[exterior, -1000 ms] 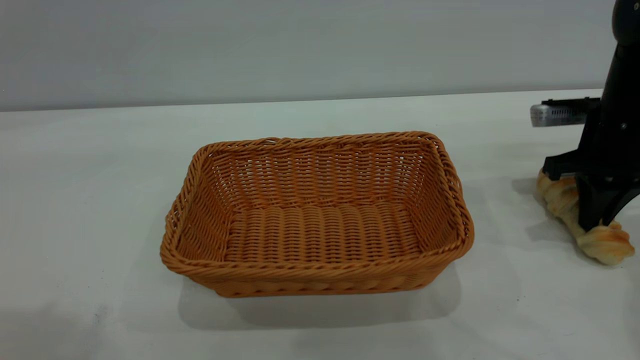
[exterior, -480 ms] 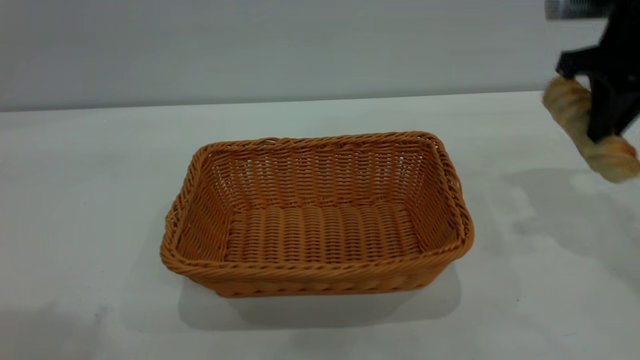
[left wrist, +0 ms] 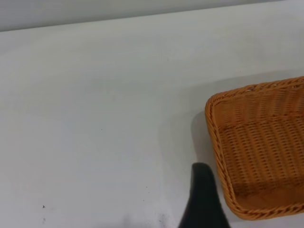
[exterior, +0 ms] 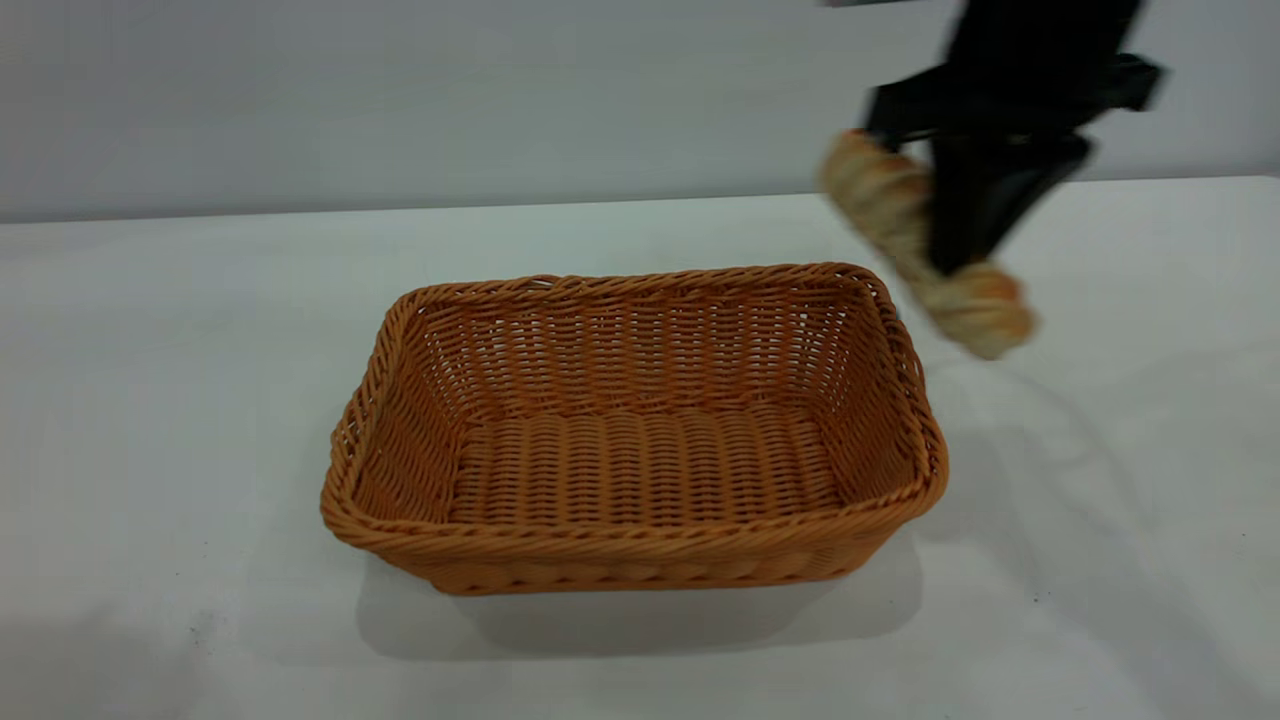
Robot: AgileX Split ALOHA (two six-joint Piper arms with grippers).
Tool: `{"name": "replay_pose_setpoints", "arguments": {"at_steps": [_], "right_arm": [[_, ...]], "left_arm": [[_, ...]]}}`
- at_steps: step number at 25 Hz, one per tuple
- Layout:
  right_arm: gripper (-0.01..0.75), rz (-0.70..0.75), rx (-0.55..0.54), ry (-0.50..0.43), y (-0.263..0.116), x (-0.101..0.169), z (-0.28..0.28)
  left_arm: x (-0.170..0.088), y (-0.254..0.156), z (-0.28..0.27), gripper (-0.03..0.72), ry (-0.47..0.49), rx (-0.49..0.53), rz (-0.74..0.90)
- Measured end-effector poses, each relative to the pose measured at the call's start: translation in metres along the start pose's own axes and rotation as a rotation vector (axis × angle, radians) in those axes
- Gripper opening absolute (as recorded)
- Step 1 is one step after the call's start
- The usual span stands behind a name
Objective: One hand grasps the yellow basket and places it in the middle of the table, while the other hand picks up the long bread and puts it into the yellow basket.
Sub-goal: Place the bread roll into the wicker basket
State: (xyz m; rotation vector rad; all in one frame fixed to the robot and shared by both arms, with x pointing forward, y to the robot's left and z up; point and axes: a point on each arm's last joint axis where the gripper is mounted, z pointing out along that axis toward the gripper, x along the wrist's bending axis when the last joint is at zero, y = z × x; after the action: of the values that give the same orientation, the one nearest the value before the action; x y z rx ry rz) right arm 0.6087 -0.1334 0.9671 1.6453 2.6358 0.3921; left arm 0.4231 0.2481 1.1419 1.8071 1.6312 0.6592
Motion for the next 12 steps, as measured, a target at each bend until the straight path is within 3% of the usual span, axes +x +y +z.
{"name": "replay_pose_setpoints", "arguments": {"at_steps": [6,12], "right_arm": [[0.038,-0.125,-0.102,0.066,0.01,0.043,0.011],[0.048,-0.134,-0.065,0.092,0.01,0.043,0.043]], "left_arm": [[0.001,-0.001,-0.002,0.58,0.008,-0.001,0.005],[0.008,-0.013,-0.017,0.58,0.04,0.006,0.016]]}}
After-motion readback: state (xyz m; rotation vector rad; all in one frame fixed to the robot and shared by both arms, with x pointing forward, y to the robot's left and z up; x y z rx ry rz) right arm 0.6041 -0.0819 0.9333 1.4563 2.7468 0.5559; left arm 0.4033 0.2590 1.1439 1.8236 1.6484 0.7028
